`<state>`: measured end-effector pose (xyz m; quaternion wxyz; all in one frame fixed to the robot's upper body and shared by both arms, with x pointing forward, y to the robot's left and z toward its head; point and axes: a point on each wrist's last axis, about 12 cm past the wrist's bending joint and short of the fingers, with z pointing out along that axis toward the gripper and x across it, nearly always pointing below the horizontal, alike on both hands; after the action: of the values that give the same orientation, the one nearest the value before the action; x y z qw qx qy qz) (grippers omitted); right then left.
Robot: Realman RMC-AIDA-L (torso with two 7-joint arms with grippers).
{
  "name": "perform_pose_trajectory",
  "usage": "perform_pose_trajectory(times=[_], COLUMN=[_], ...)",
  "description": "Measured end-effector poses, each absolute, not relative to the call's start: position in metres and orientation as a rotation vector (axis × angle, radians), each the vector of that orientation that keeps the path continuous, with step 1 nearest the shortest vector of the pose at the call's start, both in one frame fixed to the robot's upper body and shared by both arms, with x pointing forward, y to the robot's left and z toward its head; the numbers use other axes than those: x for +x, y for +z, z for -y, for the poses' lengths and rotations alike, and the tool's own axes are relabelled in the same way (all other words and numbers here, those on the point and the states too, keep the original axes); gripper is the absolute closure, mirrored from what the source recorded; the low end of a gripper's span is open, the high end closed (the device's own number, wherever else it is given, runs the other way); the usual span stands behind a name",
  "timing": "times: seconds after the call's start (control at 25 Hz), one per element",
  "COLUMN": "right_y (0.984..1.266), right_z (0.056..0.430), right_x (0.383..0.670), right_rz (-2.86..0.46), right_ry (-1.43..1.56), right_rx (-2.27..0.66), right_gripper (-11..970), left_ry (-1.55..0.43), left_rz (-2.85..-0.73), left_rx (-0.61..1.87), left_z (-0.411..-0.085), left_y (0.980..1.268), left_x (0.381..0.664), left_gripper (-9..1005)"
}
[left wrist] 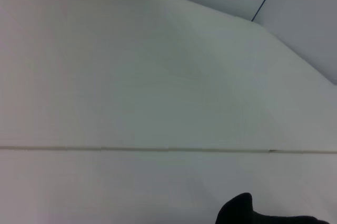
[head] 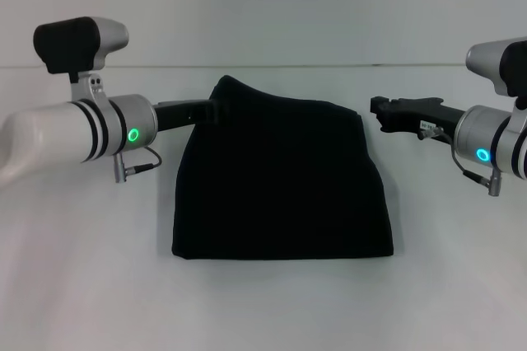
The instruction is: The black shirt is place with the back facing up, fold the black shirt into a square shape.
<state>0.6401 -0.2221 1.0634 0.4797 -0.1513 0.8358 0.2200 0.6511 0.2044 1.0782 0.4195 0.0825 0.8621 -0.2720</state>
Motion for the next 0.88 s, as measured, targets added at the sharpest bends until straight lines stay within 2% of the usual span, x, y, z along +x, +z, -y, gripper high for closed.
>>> perform_pose_trajectory(times=[0.48, 0.72, 0.8, 0.88], right_y=[1.067, 1.078, 1.083, 1.087], right_z=[0.221, 0.226, 0.229, 0.233], right_x=[0.640, 0.639, 0.639, 0.637], right_rz=[-2.020, -1.955, -1.931, -1.906], right_ry=[0.570, 0.602, 0.611, 0.626], right_rx=[-0.372, -0.410, -0.419, -0.433], right_gripper=[869, 854, 781, 708], left_ry=[-0.656, -0.622, -0.612, -0.620], left_rz=[-2.161, -2.149, -2.125, -2.099], left_rx=[0.278, 0.286, 0.274, 0.277], left_z=[-0.203, -0.218, -0.230, -0.240], left_y=[1.083, 1.089, 1.094, 1.100], left_x=[0.654, 0.657, 0.656, 0.652], left_gripper=[780, 758, 751, 659])
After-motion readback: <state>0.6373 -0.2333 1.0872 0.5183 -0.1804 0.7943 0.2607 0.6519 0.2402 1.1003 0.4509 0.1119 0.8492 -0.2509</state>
